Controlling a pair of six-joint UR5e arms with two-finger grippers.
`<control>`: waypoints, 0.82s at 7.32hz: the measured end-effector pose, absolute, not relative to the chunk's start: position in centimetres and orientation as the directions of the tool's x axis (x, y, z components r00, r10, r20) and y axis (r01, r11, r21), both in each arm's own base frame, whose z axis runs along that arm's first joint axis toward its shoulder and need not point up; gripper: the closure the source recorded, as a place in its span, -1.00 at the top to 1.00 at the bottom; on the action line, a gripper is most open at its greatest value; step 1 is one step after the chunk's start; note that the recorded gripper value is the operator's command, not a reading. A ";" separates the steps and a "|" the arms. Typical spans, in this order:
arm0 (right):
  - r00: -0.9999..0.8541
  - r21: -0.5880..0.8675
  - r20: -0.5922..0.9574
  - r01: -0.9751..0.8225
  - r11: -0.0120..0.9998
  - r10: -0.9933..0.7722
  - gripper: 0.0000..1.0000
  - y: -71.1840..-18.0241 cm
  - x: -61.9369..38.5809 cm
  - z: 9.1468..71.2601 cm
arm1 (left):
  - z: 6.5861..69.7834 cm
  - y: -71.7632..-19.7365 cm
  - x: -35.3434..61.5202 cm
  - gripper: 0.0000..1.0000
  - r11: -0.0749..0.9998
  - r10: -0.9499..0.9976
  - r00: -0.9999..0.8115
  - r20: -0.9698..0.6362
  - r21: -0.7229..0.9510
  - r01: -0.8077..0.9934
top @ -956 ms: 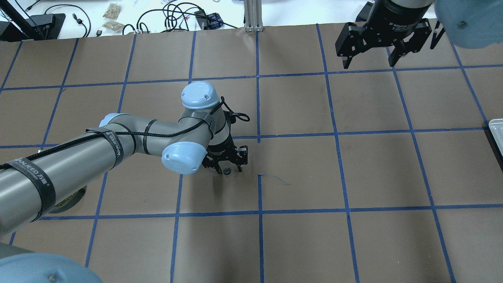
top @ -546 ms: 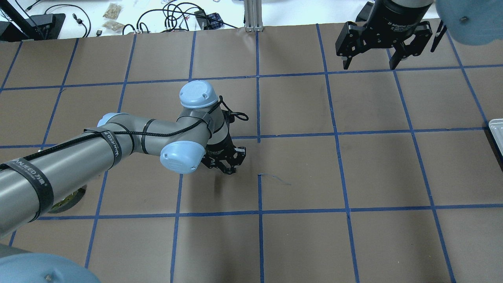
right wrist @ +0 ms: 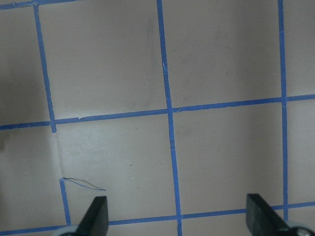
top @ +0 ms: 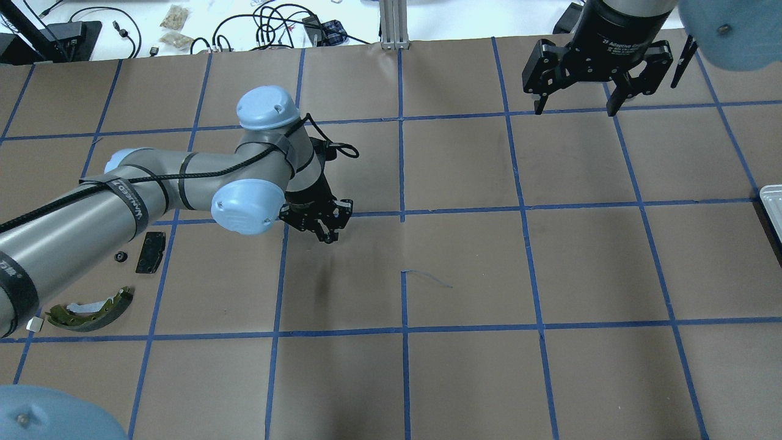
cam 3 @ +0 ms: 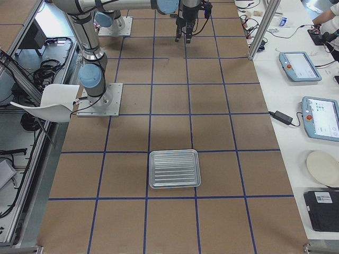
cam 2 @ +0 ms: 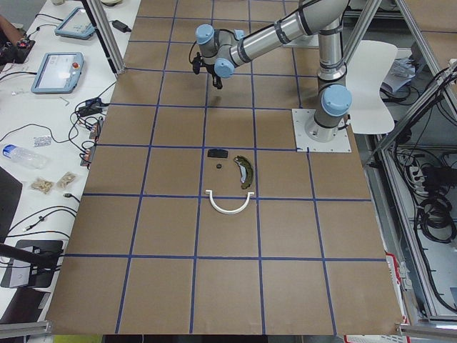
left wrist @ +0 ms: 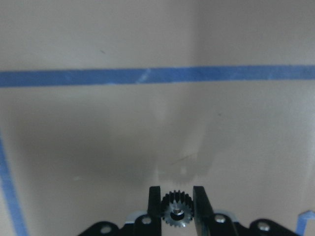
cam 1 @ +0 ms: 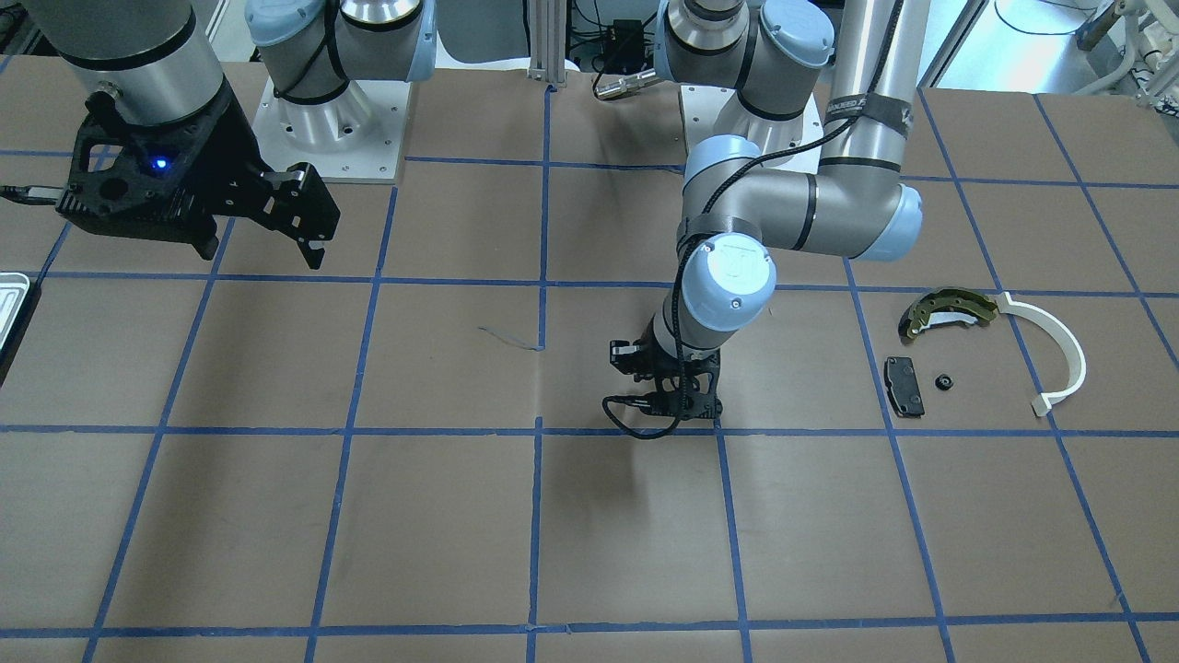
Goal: Place bearing gear from tray to pile
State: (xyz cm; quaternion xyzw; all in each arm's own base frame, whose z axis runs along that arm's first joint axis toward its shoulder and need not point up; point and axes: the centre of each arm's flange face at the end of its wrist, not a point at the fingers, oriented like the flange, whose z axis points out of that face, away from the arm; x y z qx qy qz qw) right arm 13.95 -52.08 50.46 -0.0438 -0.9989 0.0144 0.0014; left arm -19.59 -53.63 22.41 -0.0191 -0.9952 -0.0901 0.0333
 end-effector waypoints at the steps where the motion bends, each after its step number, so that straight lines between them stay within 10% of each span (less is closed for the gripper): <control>1: -0.996 -0.030 0.002 0.088 0.996 0.088 1.00 -52.1 14.0 50.4 | 25.2 -55.8 -15.3 -1.00 0.978 0.067 -0.997 0.035 0.196 0.073; 6: -0.997 -0.029 0.005 0.078 0.997 0.078 1.00 -51.8 14.0 50.4 | 27.7 -58.0 13.0 -1.00 0.939 0.206 -0.978 0.032 0.274 0.207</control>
